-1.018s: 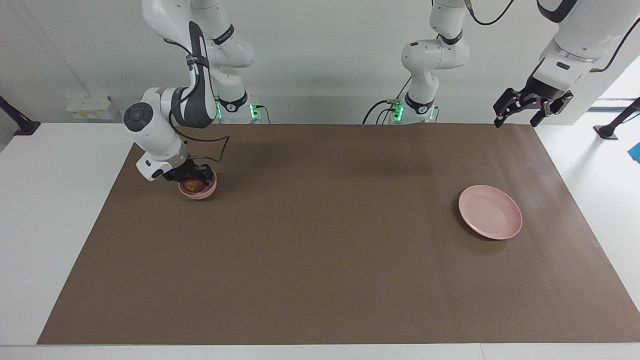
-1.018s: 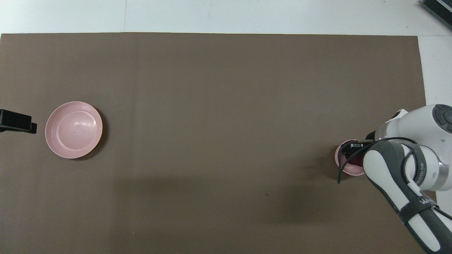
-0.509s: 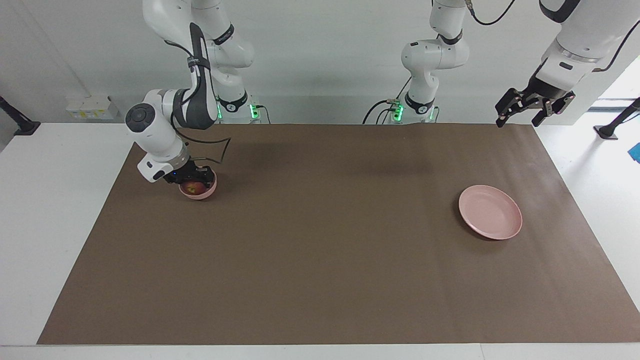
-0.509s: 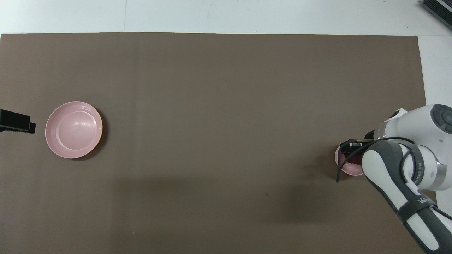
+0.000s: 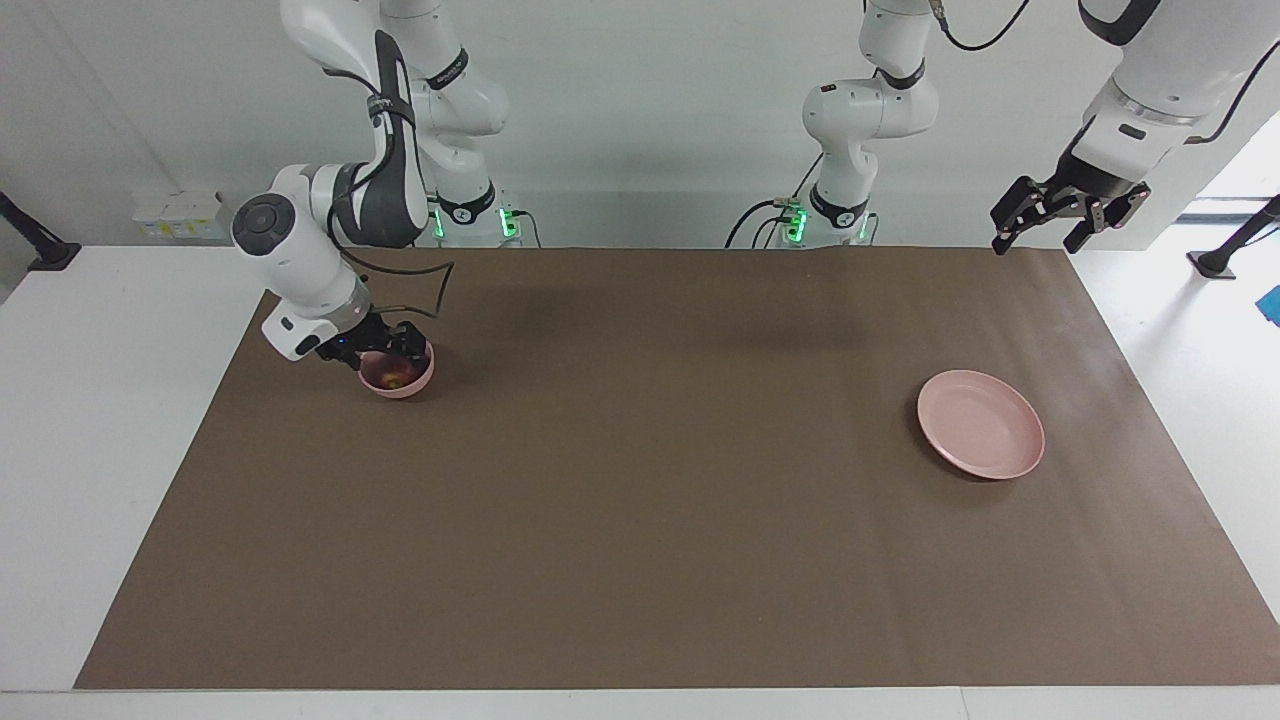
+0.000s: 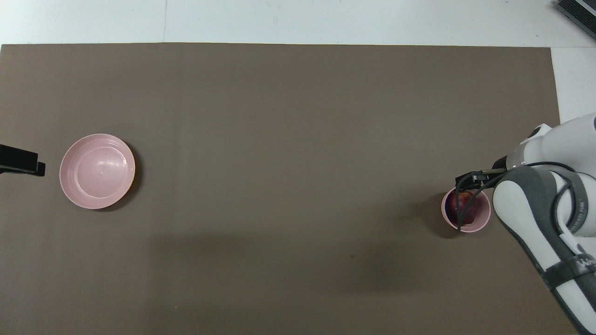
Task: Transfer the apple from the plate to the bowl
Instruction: 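Lower the apple into the bowl and open the right gripper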
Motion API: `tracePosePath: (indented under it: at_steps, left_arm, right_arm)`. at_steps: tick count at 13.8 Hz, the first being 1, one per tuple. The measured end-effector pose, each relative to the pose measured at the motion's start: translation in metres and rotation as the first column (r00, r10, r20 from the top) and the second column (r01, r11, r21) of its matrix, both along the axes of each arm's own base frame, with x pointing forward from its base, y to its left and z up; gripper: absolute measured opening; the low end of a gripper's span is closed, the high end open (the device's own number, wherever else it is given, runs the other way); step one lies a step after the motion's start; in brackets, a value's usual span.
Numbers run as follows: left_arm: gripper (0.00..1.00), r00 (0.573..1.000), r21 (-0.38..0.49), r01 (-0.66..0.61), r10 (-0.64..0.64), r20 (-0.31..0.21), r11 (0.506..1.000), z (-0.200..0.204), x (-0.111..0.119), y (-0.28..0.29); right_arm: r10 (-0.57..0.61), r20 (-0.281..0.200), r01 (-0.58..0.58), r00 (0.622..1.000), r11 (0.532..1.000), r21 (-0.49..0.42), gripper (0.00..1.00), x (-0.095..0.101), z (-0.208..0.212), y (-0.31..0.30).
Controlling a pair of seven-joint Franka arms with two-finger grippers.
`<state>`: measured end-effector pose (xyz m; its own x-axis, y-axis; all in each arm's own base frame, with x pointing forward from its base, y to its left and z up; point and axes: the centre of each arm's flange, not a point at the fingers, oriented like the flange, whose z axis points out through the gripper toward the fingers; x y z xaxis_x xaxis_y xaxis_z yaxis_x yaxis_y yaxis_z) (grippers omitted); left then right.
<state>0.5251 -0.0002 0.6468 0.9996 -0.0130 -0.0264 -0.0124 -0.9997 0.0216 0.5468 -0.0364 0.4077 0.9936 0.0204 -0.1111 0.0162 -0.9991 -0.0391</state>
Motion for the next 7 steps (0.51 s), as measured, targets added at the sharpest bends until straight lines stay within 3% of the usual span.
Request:
tracePosePath:
  at_steps: [7]
  left_arm:
    - [1.0,1.0,0.0,0.0,0.0,0.0,1.0,0.0,0.0,0.0]
  right_arm:
    - [0.006,0.11,-0.005,0.994,1.0,-0.011,1.0,0.025,0.111,-0.003]
